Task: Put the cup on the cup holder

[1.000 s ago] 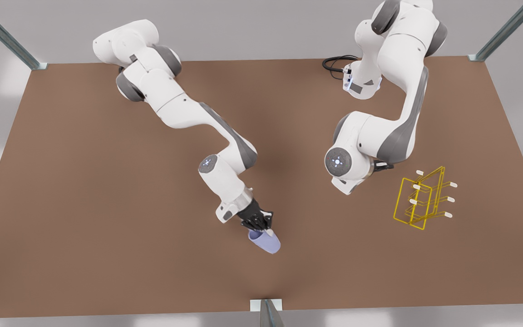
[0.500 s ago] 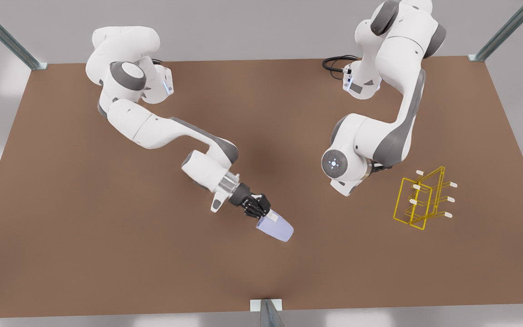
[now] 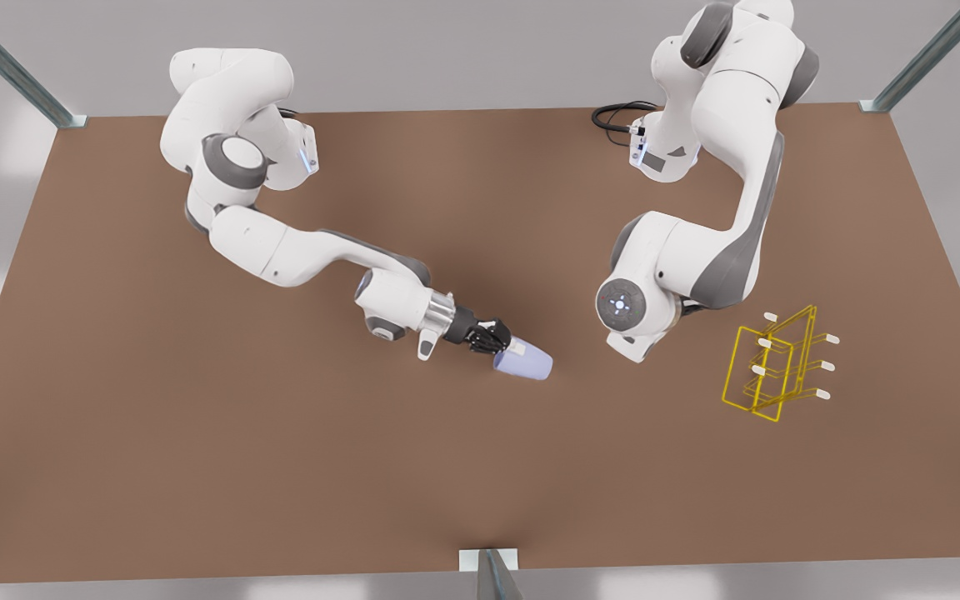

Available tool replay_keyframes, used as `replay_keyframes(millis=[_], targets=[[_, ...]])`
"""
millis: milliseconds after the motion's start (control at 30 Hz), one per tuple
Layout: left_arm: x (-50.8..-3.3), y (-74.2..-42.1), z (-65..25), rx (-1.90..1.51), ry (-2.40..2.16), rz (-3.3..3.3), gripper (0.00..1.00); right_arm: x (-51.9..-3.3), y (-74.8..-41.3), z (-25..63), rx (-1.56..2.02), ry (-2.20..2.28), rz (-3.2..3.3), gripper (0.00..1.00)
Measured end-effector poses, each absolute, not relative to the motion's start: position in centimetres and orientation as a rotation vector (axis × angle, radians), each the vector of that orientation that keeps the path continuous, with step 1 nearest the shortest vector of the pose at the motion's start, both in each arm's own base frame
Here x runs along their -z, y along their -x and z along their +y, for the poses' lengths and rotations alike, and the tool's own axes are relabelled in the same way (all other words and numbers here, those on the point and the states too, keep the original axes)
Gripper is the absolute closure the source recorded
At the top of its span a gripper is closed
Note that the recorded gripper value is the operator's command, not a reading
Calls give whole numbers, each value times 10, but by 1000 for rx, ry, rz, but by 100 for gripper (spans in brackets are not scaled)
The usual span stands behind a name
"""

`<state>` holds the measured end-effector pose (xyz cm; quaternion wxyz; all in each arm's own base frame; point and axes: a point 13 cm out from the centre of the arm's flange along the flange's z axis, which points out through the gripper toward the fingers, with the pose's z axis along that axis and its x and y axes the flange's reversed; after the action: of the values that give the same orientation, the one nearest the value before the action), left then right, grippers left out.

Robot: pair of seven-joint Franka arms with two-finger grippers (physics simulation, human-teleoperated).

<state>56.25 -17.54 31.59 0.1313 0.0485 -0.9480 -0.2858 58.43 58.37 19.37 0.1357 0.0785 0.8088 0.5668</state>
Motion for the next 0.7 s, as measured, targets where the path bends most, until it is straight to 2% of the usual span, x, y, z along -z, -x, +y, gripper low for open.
replay_keyframes(millis=[167,267,367,500,667,700], targets=[[-321,-567,-188,713,-241,-2789,0,-184,-572,586,-1658,-219,2361,79],[-322,-570,-262,447,-366,-2879,0,-181,-558,587,-1648,-138,2367,79],[-295,-568,-325,302,-531,-2892,0,-168,-543,590,-1651,-96,2386,79],[-275,-592,-340,201,-868,-2879,0,-152,-532,591,-1663,-93,2408,79],[-245,-634,-315,162,-1322,-2781,0,-135,-523,588,-1681,-117,2434,79],[-245,-636,-318,145,-1386,-2763,0,-131,-521,588,-1686,-121,2438,75]])
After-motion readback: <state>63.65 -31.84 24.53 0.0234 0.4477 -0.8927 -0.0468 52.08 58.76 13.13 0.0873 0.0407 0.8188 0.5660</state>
